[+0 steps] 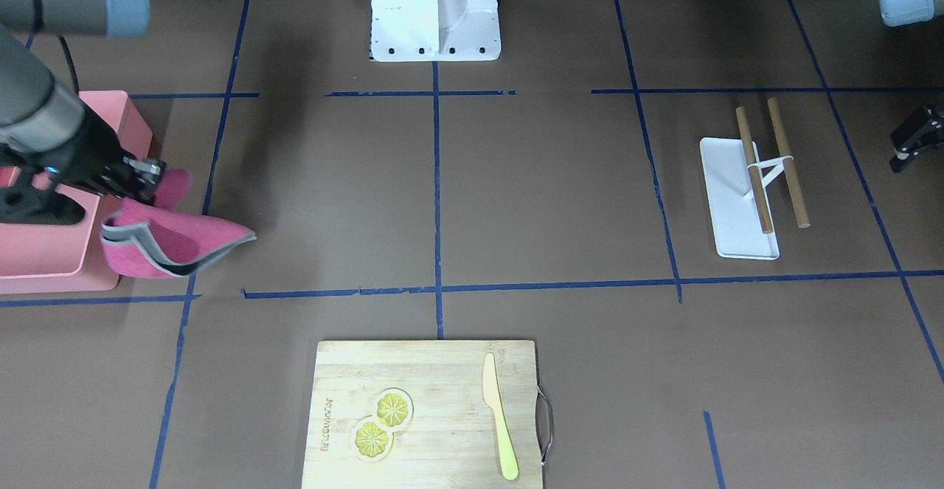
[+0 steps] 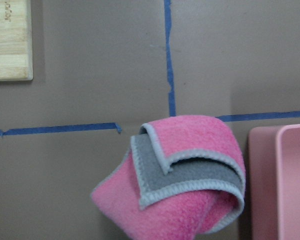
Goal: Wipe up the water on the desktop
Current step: 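Carry the pink cloth with the right gripper over the pink bin and release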
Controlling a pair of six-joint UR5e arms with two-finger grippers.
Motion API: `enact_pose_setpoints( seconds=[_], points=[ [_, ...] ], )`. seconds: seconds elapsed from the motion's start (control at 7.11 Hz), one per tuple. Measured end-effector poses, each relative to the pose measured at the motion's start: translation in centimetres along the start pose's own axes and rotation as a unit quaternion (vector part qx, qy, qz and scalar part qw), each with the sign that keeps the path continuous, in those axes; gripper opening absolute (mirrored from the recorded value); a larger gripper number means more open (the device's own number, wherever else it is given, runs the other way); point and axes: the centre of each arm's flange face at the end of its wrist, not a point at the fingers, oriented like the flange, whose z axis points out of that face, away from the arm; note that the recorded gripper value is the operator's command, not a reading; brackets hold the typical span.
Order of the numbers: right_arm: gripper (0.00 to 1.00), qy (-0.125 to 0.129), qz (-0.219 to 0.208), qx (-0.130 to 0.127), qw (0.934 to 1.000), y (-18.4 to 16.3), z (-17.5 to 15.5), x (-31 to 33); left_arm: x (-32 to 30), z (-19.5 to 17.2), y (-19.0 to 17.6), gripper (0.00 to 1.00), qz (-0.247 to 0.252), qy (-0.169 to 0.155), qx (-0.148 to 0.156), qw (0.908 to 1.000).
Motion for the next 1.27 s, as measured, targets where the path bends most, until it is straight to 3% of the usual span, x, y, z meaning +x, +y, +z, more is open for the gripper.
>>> enact_pose_setpoints(
  seconds=[0.28, 0.56, 0.7, 0.84, 0.98, 1.27],
  points=[
    [0.00, 0.028, -0.039, -0.006, 0.9988, 0.5, -6.3, 7.7, -0.1, 0.1, 0.0, 1.00, 0.000, 0.000, -0.001, 1.0000],
    [0.02, 0.034, -0.080, -0.037, 0.9956, 2.3, -5.9, 17.7, -0.1, 0.1, 0.1, 1.00, -0.001, 0.000, -0.001, 1.0000],
    [0.13, 0.030, -0.095, -0.052, 0.9936, 3.3, -5.1, 21.3, -0.1, 0.1, 0.1, 1.00, -0.001, 0.000, -0.001, 1.0000],
    [0.92, 0.027, -0.104, -0.058, 0.9925, 3.9, -4.6, 22.9, -0.1, 0.1, 0.1, 1.00, -0.001, 0.000, -0.001, 1.0000],
    [1.00, 0.025, -0.110, -0.059, 0.9919, 4.1, -4.4, 23.5, -0.1, 0.1, 0.1, 1.00, -0.001, 0.000, -0.001, 1.0000],
    [1.00, 0.018, -0.111, -0.060, 0.9918, 4.8, -4.2, 24.3, -0.3, 0.2, 0.3, 1.00, -0.001, 0.000, -0.001, 1.0000]
  ],
)
